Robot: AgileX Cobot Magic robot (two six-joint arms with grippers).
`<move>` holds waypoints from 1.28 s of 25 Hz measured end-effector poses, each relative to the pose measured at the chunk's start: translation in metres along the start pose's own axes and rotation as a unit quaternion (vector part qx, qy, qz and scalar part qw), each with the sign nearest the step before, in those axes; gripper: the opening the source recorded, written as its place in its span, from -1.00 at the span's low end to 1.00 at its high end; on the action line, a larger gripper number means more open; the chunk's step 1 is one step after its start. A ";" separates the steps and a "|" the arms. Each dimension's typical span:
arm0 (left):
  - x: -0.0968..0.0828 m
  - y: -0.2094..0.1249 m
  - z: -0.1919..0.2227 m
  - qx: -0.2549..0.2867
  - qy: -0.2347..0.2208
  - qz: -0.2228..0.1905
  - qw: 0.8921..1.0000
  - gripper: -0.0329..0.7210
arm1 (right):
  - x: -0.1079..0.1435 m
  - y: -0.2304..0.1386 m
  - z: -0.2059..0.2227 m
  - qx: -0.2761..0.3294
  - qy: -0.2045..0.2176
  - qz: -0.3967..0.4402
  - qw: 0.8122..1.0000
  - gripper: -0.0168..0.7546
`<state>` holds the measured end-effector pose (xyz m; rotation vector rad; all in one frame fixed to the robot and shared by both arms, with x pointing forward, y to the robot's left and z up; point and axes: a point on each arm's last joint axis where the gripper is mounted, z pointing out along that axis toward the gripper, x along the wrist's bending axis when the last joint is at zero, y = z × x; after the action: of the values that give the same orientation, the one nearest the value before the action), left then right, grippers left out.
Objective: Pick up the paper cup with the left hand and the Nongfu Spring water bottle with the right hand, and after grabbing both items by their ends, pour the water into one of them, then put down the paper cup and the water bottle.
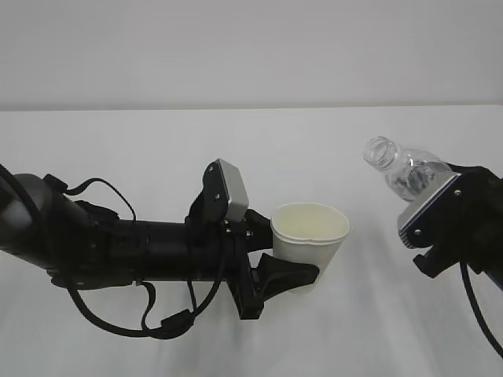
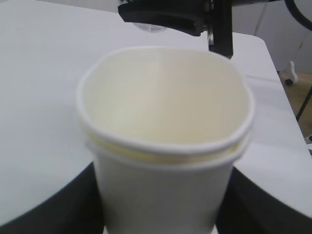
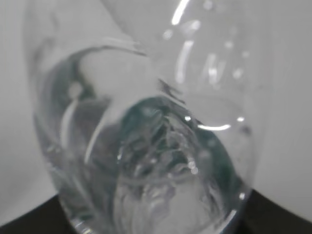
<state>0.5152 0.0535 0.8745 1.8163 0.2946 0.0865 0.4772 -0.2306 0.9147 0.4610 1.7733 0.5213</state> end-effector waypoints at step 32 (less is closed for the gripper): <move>0.004 -0.004 0.005 0.000 -0.001 -0.003 1.000 0.23 | 0.008 -0.001 0.008 -0.005 0.018 -0.096 0.995 0.04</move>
<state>0.5190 0.0510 0.8690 1.8155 0.2996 0.0808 0.4824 -0.2259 0.9057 0.2709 1.8251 0.4052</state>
